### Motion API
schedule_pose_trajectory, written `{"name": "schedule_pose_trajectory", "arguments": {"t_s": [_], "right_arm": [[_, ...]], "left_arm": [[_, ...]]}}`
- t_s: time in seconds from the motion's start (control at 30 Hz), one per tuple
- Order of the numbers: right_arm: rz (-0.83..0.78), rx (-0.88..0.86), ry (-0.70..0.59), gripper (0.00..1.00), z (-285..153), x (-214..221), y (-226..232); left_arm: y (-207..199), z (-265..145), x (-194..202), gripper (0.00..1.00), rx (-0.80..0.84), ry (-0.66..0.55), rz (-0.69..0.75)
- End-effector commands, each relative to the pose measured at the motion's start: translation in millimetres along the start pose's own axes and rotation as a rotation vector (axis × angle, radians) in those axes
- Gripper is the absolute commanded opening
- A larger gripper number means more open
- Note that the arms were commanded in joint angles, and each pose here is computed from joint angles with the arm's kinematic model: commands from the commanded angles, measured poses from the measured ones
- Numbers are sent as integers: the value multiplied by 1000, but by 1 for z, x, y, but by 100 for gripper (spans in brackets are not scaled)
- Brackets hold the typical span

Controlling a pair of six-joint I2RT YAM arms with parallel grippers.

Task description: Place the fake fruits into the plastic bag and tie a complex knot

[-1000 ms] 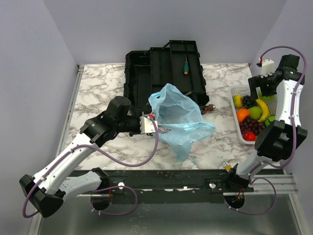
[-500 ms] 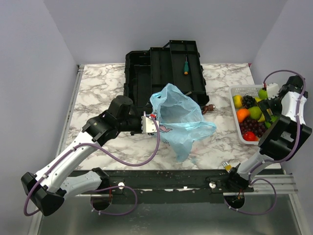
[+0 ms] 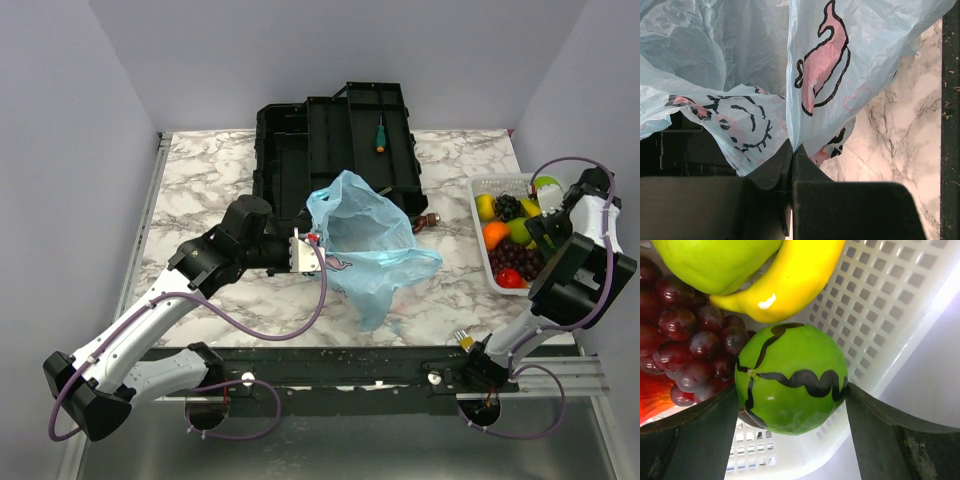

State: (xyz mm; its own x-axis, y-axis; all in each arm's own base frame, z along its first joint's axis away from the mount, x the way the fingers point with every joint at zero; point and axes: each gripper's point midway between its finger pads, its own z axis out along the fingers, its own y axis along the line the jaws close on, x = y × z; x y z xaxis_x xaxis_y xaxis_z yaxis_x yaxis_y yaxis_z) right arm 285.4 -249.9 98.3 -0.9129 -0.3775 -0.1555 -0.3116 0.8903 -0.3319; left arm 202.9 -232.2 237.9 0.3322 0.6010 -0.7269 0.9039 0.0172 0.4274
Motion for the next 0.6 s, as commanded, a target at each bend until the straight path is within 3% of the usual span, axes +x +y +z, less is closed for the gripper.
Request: {"name": "schedule_pose_trajectory", "arguments": {"t_s": [0.0,0.1,0.27,0.4,0.57], "right_arm": [[16,-10,-47,70,-18,-11,-6],[53,-55,-193,53,-58,-46,-8],[7,-206,-493,41,-163,-132,33],[-110,-466,-808,34,-279,-203,118],[-318,-798,-1036,33,-382,-232,244]], "left_arm": [[2,-3,-10,0,1,-29,35],[-1,-3,-10,0,6,-35,52],[-6,-3,-11,0,22,-47,80],[-9,-2,-11,0,35,-56,125],[-12,-3,-13,0,38,-67,167]]}}
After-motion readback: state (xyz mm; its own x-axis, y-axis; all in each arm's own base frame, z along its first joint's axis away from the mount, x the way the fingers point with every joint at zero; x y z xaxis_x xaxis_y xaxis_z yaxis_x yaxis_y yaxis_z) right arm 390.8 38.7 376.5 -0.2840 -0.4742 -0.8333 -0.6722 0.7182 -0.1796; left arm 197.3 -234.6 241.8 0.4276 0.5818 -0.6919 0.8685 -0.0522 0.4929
